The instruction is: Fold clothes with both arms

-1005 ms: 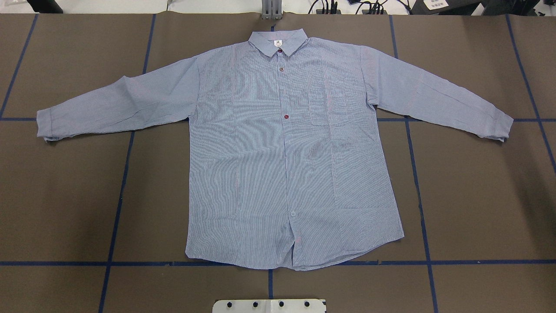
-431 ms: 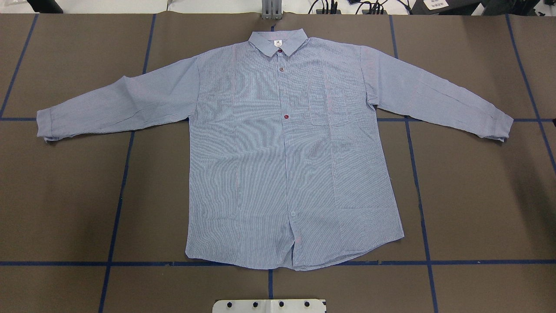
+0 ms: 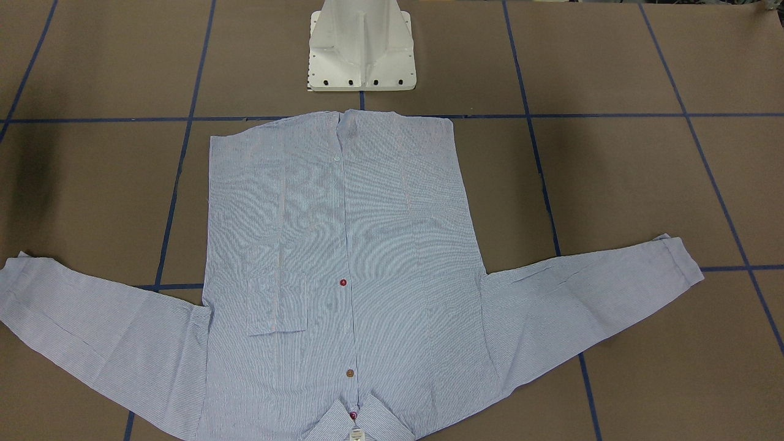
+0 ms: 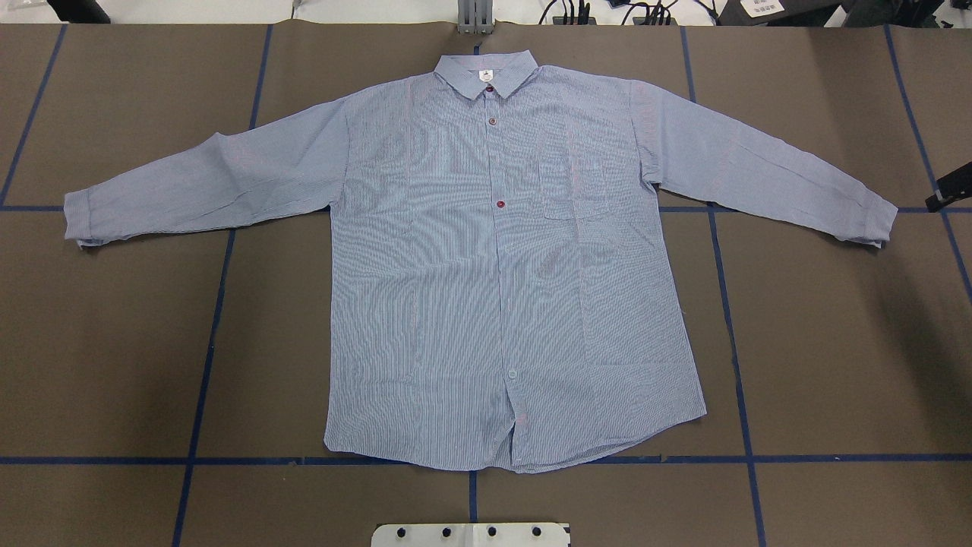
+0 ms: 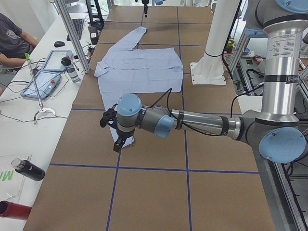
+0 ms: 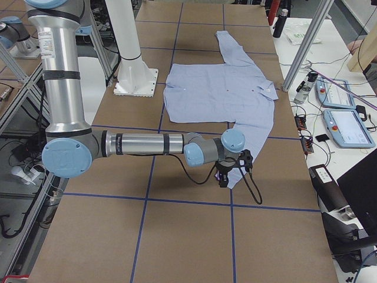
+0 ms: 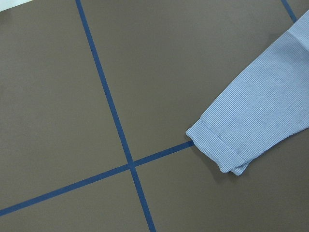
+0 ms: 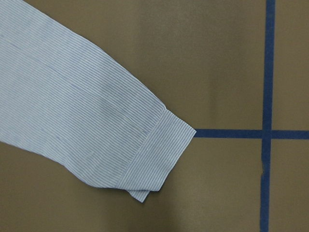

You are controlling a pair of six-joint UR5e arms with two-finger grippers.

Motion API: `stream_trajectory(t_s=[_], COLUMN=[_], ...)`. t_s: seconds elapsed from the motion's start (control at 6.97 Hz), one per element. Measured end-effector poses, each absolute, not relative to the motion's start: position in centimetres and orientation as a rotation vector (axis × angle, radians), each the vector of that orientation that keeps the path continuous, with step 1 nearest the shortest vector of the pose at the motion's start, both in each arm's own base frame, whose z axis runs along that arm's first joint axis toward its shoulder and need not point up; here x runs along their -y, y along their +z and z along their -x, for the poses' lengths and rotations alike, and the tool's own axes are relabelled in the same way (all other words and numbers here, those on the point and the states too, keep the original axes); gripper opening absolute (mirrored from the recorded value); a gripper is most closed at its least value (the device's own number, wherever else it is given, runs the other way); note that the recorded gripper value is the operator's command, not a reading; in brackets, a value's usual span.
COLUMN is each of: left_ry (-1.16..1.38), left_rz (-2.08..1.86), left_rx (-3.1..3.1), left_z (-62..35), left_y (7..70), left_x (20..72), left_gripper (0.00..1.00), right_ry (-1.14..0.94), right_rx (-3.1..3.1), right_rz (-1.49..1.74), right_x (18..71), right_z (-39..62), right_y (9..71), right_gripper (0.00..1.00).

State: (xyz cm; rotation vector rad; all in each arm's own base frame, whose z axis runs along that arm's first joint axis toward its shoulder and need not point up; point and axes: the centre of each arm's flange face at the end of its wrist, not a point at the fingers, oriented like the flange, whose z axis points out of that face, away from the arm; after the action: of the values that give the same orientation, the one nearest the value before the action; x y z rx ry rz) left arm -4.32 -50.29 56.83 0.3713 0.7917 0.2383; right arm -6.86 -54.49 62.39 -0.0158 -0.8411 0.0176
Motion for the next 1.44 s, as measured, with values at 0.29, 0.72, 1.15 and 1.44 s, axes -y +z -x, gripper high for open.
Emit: stream_trajectory(t_s=[0.29,0.72,1.15,1.44], left_ry=[0.238,0.238,0.238,0.239], left_rz=[-0.372,-0.370,-0.371,-0.372], left_rx=[-0.792,-0.792,-0.793,-0.793], left_z=[4.3,4.3,4.3,4.3], left_y=[56.8,56.9,56.8,56.8], left_x=[50.3,50.3,50.3,50.3], left_gripper=[1.00,1.00,1.00,1.00], right_ry=[0.199,0.486,0.557,0.576], right_rx=[0.826,0.854,0.845,0.828], right_rz=[0.083,0.131,0.172,0.201], right_x=[55.5,54.8,53.5,53.1], right_z=[10.4,14.1,14.5,15.5], right_y=[62.1,63.7,65.3,66.2], right_gripper=[0.91,0.94,0.95,0.90])
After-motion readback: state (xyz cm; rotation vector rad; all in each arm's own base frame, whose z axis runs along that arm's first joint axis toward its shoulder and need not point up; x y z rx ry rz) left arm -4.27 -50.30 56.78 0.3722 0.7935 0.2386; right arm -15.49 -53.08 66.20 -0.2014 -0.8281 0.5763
